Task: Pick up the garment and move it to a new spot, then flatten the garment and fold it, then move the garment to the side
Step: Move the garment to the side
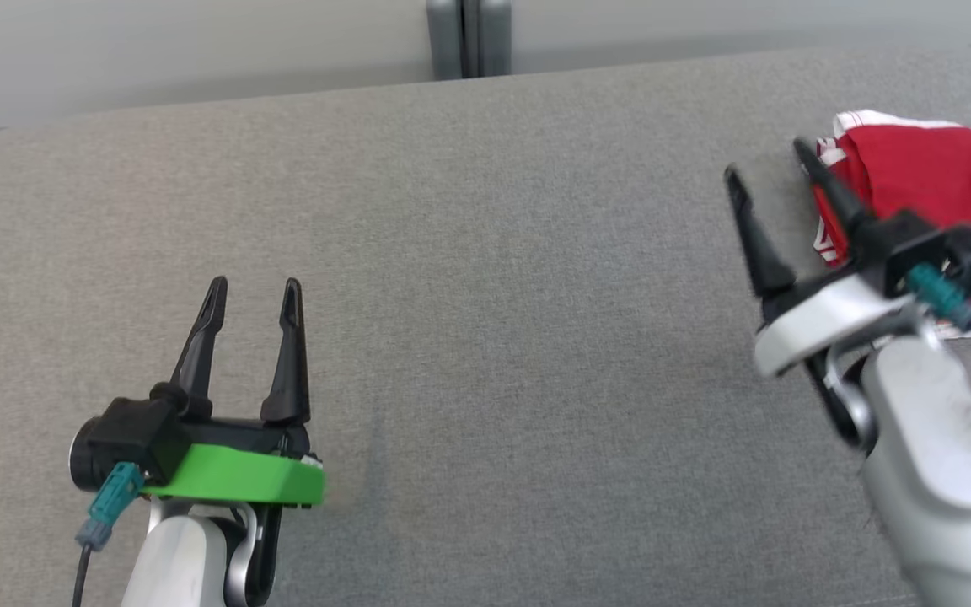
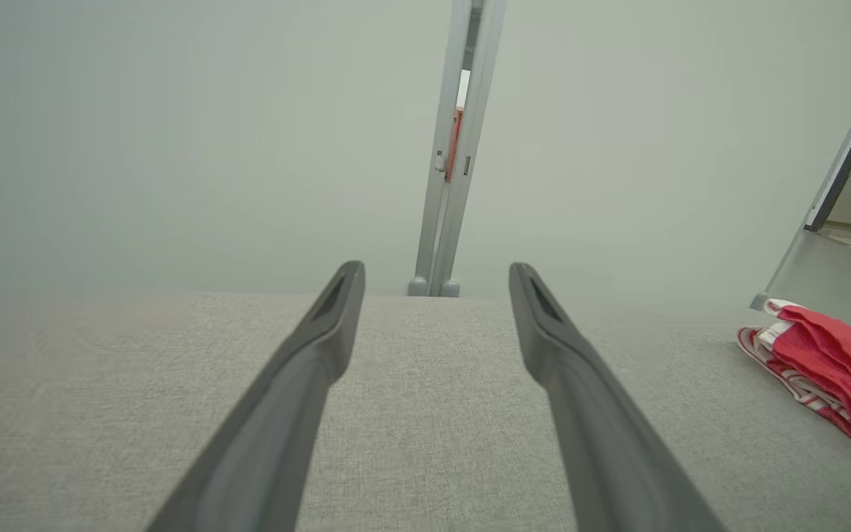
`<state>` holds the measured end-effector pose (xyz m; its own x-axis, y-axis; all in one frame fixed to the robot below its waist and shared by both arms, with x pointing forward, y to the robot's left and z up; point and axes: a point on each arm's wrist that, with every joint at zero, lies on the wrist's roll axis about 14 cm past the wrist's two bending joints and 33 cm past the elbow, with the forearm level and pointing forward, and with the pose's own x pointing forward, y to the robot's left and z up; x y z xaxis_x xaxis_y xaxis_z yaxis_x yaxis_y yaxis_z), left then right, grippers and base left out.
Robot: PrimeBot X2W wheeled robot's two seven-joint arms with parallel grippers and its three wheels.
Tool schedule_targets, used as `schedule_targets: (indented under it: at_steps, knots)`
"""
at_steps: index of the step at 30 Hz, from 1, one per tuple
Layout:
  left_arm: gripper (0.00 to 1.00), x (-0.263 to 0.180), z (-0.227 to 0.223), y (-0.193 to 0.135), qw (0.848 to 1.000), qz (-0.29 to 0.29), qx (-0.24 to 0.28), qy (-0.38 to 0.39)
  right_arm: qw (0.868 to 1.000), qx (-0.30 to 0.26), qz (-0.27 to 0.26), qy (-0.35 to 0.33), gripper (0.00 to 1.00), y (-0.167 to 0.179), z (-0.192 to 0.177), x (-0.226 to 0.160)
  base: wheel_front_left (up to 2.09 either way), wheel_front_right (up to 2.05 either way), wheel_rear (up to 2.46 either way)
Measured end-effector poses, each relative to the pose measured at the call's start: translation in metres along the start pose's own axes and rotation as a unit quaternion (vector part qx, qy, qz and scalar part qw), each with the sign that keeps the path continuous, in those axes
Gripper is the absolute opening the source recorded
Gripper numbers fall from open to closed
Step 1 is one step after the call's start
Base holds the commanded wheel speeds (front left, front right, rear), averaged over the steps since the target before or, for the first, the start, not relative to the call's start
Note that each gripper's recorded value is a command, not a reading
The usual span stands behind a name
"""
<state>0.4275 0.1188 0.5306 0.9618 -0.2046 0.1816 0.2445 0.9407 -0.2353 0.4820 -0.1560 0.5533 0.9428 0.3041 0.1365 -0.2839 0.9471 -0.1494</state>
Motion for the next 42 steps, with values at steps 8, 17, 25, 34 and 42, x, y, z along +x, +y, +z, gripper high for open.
schedule_targets:
  at_steps: [8,17,25,34,42]
  knots:
    - [1.00,-0.026,0.002,0.009,1.000,0.019,0.014,0.008,0.995,0.079,-0.037,-0.053,1.00,0.039,0.020,-0.032,0.00,0.00,0.00]
    - [1.00,-0.036,0.006,0.010,1.000,0.026,0.012,0.004,0.993,0.096,-0.054,-0.048,1.00,0.045,0.017,-0.066,0.00,0.00,0.00]
    - [1.00,-0.037,0.007,0.009,0.999,0.029,0.015,0.003,0.991,0.111,-0.060,-0.045,1.00,0.044,0.015,-0.071,0.00,0.00,0.00]
    - [1.00,-0.038,0.010,0.007,0.999,0.030,0.021,-0.002,0.991,0.112,-0.053,-0.048,1.00,0.049,0.018,-0.072,0.00,0.00,0.00]
    - [1.00,-0.041,0.001,0.009,0.999,0.037,0.020,0.013,0.991,0.113,-0.052,-0.045,1.00,0.050,0.017,-0.074,0.00,0.00,0.00]
